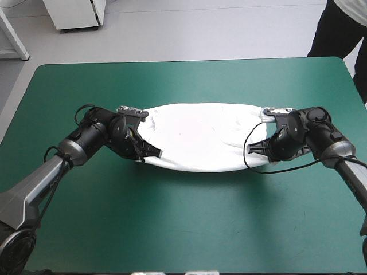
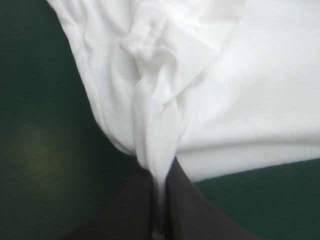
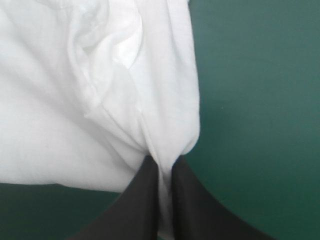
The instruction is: Fold the cloth
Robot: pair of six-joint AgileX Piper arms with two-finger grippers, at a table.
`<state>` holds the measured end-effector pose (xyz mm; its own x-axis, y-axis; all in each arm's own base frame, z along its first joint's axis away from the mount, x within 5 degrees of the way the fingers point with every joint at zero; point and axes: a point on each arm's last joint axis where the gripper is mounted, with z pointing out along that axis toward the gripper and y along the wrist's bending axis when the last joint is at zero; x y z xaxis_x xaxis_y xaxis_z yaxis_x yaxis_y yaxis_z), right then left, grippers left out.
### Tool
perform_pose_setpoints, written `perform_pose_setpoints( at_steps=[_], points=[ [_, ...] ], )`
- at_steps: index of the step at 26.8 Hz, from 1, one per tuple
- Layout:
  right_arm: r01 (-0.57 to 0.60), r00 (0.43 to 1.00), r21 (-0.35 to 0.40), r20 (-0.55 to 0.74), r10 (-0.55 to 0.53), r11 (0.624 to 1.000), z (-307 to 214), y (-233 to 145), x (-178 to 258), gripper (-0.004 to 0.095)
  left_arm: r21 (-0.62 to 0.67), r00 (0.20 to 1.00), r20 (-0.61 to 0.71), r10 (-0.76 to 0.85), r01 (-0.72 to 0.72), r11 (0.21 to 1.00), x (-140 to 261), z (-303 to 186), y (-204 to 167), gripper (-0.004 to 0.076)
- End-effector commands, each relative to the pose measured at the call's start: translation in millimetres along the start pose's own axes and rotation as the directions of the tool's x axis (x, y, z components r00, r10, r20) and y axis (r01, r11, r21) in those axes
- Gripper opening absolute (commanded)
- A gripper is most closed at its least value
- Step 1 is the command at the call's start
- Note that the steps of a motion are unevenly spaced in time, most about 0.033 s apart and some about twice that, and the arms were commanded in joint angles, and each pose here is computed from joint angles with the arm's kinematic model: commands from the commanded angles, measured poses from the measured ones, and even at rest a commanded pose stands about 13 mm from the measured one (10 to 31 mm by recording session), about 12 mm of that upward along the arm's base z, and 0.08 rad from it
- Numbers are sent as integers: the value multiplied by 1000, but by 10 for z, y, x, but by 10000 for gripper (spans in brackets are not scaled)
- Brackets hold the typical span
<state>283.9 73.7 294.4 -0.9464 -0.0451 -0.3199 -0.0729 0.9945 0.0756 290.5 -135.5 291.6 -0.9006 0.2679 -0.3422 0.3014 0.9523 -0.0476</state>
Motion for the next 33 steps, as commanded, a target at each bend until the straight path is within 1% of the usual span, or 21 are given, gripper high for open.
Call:
perform_pose_setpoints(
  at_steps=[1,7,9,11,15,23,26,27,31,33],
  points=[
    [27,990,9,137,-28,1000,-433,-10,-140,-17,14,985,170,11,-14,1000,-193,-485,-19,-10],
    [40,948,21,314,-45,999,-703,4,-407,-17,-63,933,355,60,-41,997,-473,-693,24,-10],
    [34,937,26,348,-41,999,-714,-15,-517,-17,-88,920,386,65,-33,996,-580,-673,52,-10],
    [3,928,23,373,-12,1000,-689,-57,-638,-17,-93,911,409,54,-18,996,-703,-627,90,-10],
    [-35,915,8,401,28,999,-579,-149,-869,-17,-106,908,417,34,12,994,-943,-466,190,-10],
    [-81,921,-21,381,83,996,-181,-245,-1283,-17,-121,916,401,21,31,992,-1321,-29,290,-10],
    [-90,926,-28,366,94,996,12,-254,-1413,-17,-126,923,383,25,25,992,-1415,184,292,-10],
    [-94,931,-27,350,98,995,151,-265,-1477,-17,-129,927,374,27,23,991,-1463,300,293,-10],
    [-116,947,-53,295,126,992,510,-258,-1565,-17,-136,949,316,23,22,990,-1501,680,305,-10],
    [-120,955,-49,267,128,992,638,-264,-1564,-17,-132,956,294,16,24,991,-1494,793,304,-10]
  ],
)
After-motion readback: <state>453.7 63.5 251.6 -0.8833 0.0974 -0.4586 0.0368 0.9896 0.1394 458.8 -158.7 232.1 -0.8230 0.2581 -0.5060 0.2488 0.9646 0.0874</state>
